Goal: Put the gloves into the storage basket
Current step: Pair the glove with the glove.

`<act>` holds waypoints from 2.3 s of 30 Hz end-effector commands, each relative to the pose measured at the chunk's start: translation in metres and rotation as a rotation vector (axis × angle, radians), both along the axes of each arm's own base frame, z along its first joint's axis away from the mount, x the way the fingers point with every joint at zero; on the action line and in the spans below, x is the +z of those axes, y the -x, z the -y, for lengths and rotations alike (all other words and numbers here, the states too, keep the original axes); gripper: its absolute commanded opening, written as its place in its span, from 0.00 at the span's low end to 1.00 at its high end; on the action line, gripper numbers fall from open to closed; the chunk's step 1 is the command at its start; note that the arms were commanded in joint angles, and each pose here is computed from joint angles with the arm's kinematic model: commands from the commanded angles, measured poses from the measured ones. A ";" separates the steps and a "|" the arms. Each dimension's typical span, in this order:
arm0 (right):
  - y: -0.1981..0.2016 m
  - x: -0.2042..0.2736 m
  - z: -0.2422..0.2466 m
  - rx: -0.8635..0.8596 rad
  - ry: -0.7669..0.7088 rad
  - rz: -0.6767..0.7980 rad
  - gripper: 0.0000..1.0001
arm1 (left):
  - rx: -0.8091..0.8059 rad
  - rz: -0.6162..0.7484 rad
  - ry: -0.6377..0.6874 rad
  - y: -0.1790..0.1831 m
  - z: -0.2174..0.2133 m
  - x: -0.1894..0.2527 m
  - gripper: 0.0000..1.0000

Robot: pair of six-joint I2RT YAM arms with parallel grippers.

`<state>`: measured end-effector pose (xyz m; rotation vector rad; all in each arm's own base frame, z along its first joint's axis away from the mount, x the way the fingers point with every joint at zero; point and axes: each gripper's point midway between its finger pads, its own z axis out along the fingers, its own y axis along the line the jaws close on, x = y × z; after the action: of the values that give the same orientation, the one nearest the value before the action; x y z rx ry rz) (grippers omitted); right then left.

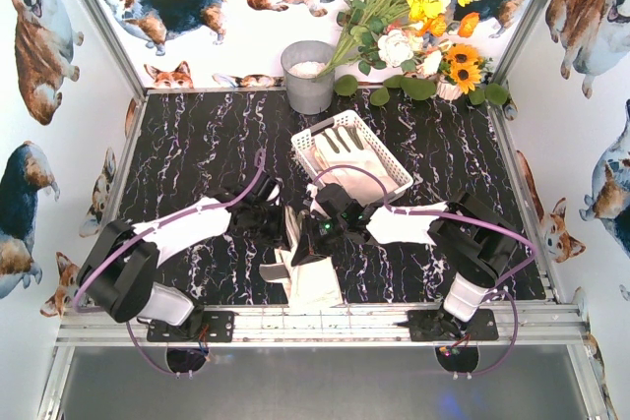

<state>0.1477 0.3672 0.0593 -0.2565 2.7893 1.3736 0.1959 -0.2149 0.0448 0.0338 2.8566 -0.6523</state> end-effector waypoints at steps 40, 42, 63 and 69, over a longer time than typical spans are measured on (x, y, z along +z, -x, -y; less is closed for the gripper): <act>0.008 0.032 -0.011 0.118 -0.082 0.106 0.28 | -0.064 -0.041 -0.030 0.063 -0.020 0.059 0.47; 0.010 0.037 -0.013 0.138 -0.090 0.119 0.34 | -0.026 0.006 -0.036 0.054 -0.024 0.065 0.49; 0.031 0.046 0.004 0.214 0.013 0.160 0.15 | 0.212 0.179 0.143 0.001 -0.003 0.052 0.33; 0.029 0.046 -0.005 0.222 -0.006 0.148 0.08 | 0.217 0.180 0.162 -0.002 0.001 0.057 0.25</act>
<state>0.1092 0.3510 0.0824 -0.6099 2.8067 1.2509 0.1876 -0.2092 0.0900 -0.2181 2.6328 -0.7389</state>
